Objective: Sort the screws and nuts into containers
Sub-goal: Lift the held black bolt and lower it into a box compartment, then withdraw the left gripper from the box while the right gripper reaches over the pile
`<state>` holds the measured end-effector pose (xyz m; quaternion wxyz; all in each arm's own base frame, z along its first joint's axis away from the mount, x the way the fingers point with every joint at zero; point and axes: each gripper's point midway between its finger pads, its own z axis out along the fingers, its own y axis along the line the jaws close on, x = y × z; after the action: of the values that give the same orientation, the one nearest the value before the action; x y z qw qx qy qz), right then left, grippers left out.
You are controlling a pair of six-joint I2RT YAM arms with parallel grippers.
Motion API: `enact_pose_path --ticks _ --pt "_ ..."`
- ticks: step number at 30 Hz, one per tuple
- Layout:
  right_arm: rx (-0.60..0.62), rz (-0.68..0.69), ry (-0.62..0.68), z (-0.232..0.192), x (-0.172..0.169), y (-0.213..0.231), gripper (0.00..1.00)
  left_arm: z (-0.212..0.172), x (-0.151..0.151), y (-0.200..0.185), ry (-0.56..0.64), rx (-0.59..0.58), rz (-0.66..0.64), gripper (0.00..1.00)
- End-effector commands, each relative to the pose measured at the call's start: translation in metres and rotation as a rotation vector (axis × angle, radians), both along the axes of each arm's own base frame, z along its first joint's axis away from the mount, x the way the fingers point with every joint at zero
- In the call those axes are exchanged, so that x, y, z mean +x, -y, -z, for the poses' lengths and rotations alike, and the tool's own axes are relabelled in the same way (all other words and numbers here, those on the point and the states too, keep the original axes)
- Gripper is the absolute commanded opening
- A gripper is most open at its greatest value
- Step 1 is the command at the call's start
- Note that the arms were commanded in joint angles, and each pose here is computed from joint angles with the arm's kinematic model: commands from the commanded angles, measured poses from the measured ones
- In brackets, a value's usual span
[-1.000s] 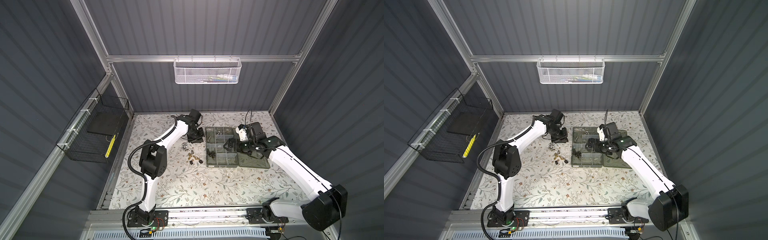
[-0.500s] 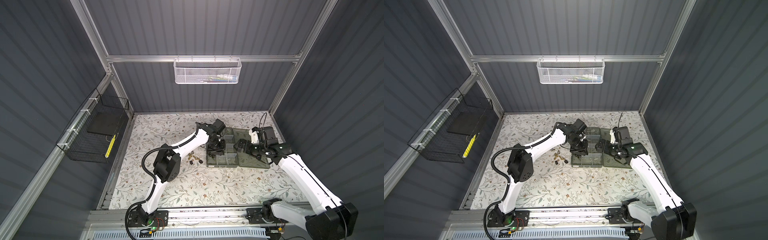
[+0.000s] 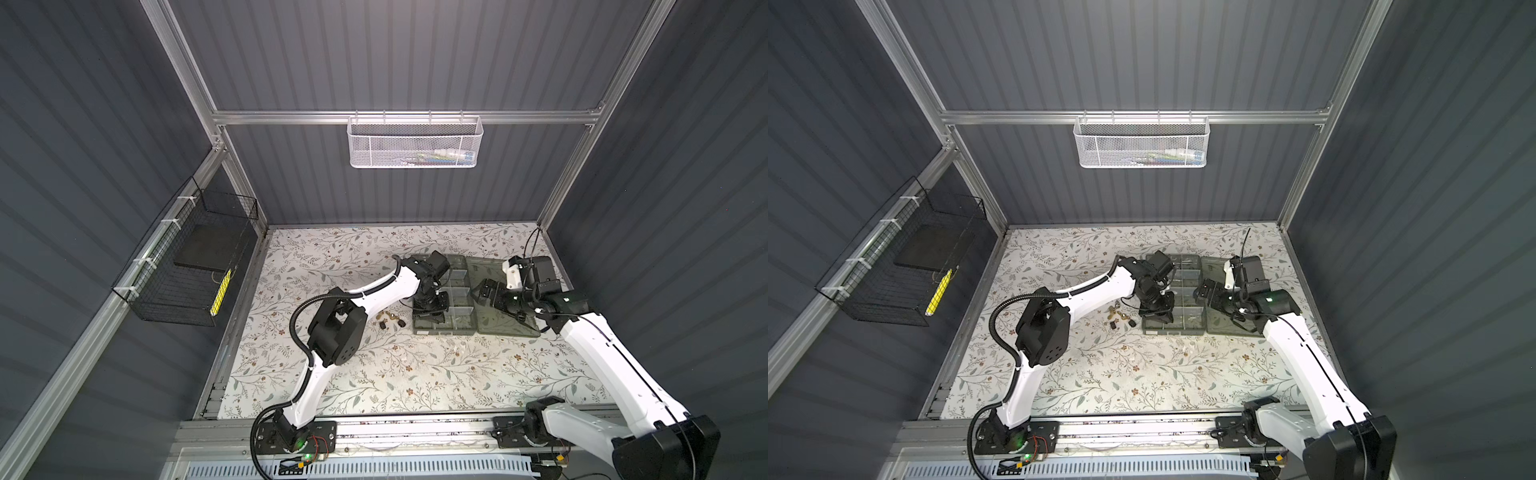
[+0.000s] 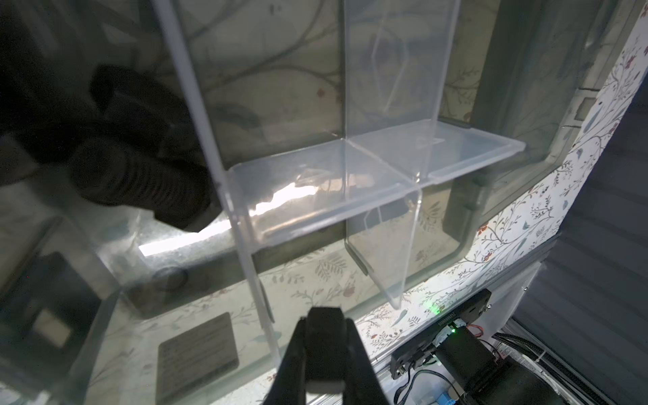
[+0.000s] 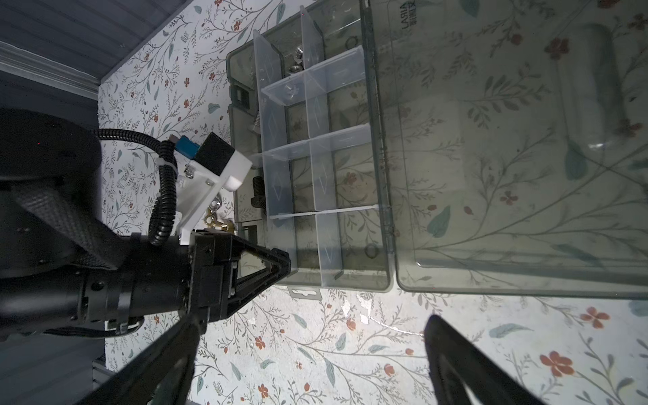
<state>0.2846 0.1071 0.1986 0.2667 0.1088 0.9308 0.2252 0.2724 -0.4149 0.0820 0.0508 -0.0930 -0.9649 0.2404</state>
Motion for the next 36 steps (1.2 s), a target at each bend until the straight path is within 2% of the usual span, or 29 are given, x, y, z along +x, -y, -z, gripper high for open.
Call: enact_pose_path --ticks 1,6,13,17,20,25,30,32,36 --pt "-0.001 0.0 -0.001 -0.001 -0.005 0.002 0.99 0.006 0.003 0.002 -0.008 0.004 0.004 0.14" --pt "-0.037 0.007 -0.007 0.003 -0.005 0.007 0.99 -0.002 0.005 0.009 -0.008 -0.016 0.01 0.3" --pt "-0.062 0.029 0.027 -0.01 0.004 0.012 0.99 -0.033 0.014 0.011 0.042 -0.029 0.017 0.44" --pt "-0.071 0.036 0.072 -0.03 0.013 0.014 0.99 -0.063 0.02 0.009 0.106 -0.061 -0.008 0.5" --pt "-0.059 0.009 0.058 -0.03 0.024 0.006 0.99 -0.079 0.034 -0.008 0.159 -0.044 -0.061 0.6" --pt "-0.034 -0.032 0.045 -0.033 0.036 -0.005 0.99 -0.102 0.049 -0.047 0.165 -0.08 -0.196 0.73" --pt "-0.028 -0.093 0.046 -0.036 0.043 -0.021 0.99 -0.121 0.062 -0.092 0.163 -0.136 -0.325 0.98" --pt "-0.04 -0.146 0.044 -0.036 0.04 -0.033 0.99 -0.128 0.06 -0.105 0.143 -0.167 -0.348 1.0" --pt "-0.143 -0.279 0.03 -0.025 0.033 -0.061 0.98 -0.134 0.055 -0.134 0.129 -0.199 -0.415 1.0"
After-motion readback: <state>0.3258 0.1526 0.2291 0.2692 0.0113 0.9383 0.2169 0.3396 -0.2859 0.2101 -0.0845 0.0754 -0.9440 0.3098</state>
